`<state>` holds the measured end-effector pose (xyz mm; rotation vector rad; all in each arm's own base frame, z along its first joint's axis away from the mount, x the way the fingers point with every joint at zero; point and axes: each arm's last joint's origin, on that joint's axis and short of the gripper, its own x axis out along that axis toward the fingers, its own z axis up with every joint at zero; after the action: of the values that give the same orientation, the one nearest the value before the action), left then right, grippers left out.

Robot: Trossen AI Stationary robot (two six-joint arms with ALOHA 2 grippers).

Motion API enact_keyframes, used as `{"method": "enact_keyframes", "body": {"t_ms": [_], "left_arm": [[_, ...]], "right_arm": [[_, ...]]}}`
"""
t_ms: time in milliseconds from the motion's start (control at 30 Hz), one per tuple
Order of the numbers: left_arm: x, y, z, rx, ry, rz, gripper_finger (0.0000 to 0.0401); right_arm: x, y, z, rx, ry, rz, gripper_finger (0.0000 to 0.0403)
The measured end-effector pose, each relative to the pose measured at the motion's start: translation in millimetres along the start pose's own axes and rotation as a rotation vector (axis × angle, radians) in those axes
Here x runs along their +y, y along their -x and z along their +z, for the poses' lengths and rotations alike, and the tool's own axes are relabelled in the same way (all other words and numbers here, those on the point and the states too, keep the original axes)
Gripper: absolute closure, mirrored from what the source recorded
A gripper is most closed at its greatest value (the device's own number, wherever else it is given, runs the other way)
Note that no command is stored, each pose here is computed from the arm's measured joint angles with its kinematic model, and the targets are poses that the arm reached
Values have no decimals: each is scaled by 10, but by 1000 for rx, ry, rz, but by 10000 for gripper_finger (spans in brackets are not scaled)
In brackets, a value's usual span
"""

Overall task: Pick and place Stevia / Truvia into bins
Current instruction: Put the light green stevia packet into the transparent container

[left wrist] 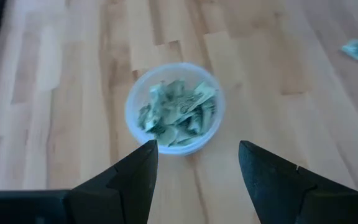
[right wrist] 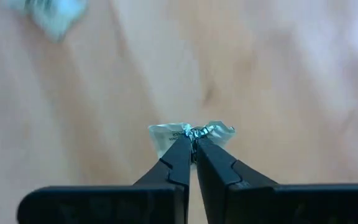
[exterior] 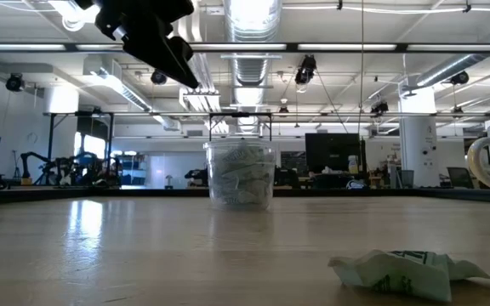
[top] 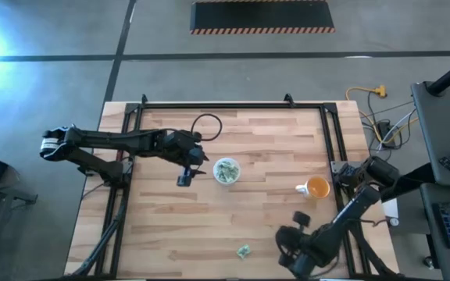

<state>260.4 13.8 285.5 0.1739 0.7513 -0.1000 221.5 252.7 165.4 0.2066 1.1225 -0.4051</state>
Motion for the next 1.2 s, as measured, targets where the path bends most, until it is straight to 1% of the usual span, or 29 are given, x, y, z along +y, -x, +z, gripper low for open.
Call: {"method": "enact_keyframes", "body": {"t_ms": [100,200,333,567,733,800,867,933,1033,1200], "left_arm": [[7,0,-10,15,40,28,193],[3,1,-31,36,77,25,193],[-20,-9,-87,86,147,34,193],[-136,-135,-348,177,212,10,193],[-279,-230,-517,212,235,-18,193],[-349,-267,-557,204,236,-33,193],[-424,-300,-598,198,224,-50,193],[-504,-329,-616,178,221,-69,193],[-620,-360,-642,148,208,-101,193],[-736,-342,-600,131,177,-135,193]], "right_arm": [[-54,-58,217,-106,115,-60,390],[-138,-122,463,-197,211,-147,390],[-265,-189,800,-269,291,-260,390],[-564,-309,1358,-223,384,-365,390],[-743,-311,1707,-204,438,-398,390],[-789,-286,1819,-199,467,-400,390],[-829,-257,1927,-187,495,-378,390],[-868,-233,2029,-164,525,-325,390],[-950,-230,2174,-142,538,-236,390],[-1130,-331,2367,-161,533,-161,390]]}}
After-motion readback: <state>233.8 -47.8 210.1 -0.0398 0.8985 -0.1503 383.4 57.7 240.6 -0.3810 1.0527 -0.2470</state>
